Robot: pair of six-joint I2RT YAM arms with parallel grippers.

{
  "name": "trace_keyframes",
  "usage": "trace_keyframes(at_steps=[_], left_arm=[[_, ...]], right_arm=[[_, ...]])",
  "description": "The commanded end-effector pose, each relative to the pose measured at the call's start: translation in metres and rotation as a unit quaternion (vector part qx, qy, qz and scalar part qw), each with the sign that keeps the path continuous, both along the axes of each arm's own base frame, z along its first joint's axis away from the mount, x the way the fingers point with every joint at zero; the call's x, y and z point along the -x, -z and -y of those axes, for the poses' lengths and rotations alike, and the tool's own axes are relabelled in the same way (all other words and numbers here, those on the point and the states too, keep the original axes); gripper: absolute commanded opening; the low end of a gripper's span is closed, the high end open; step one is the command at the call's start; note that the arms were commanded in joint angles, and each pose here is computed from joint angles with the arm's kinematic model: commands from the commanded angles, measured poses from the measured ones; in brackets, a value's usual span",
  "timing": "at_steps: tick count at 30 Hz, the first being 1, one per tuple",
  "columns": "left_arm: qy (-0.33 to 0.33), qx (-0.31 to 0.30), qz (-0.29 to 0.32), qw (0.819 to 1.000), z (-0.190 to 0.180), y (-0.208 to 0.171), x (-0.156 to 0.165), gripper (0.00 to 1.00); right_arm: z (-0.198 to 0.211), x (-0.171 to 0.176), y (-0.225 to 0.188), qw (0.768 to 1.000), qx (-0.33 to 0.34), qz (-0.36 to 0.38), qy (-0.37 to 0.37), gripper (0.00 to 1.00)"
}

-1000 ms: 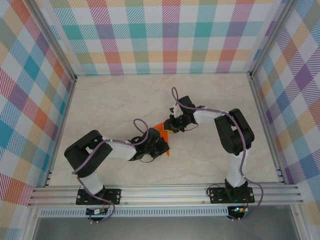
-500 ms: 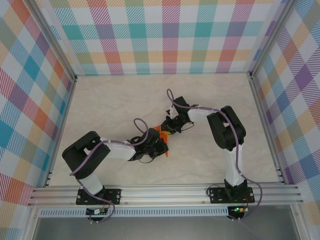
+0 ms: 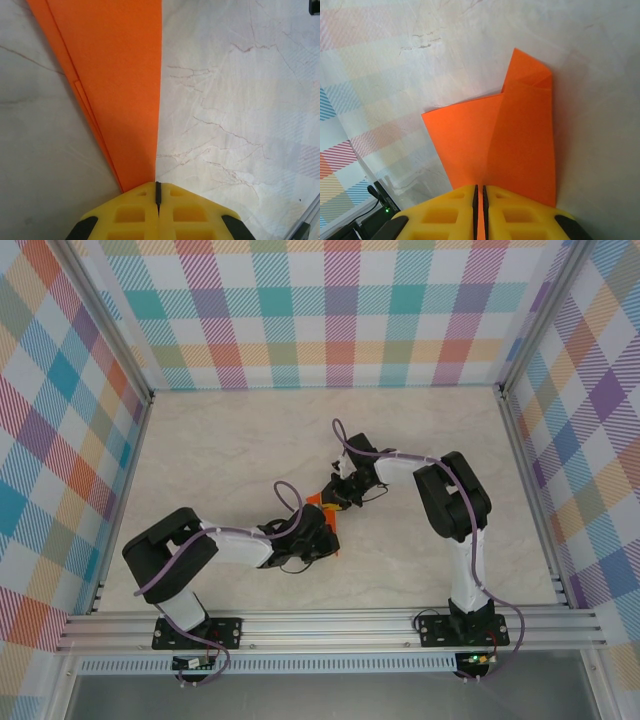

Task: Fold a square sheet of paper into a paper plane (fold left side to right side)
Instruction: Fold the wing for the fifth time at the center of the table, then move the paper plane to the center of the table.

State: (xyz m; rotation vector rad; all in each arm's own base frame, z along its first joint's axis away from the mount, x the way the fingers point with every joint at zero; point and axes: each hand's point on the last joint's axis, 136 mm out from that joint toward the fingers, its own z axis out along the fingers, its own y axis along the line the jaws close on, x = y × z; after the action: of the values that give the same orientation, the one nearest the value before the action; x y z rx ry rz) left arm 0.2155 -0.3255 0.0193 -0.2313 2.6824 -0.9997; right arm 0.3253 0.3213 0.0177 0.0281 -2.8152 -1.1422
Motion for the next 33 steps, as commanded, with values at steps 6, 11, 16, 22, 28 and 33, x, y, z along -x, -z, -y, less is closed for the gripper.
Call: trace_keyframes(at_steps=[6,11,16,22,28,33], left_arm=[[0.056,-0.062,-0.098,0.992,-0.026,0.044,0.075,0.0],[0.056,-0.059,-0.092,0.992,-0.027,0.04,0.079,0.0],[0.061,-0.048,-0.08,0.994,-0.027,0.031,0.08,0.0],[0.06,-0.045,-0.033,0.997,-0.031,0.006,0.069,0.0],[0.004,-0.101,0.061,0.993,-0.076,-0.045,0.031,0.0],[-0.102,-0.206,0.117,0.966,-0.153,-0.082,-0.007,0.12]], right_arm=[[0.009,-0.007,0.025,0.999,0.039,0.0,0.015,0.14],[0.008,-0.01,0.024,0.999,0.037,0.004,0.017,0.14],[0.005,-0.012,0.023,0.999,0.026,0.007,0.017,0.14],[-0.004,-0.016,0.008,1.0,-0.005,0.022,0.014,0.15],[0.0,-0.033,-0.054,0.993,-0.005,0.115,0.009,0.36],[0.029,-0.032,-0.098,0.981,0.064,0.182,0.005,0.52]])
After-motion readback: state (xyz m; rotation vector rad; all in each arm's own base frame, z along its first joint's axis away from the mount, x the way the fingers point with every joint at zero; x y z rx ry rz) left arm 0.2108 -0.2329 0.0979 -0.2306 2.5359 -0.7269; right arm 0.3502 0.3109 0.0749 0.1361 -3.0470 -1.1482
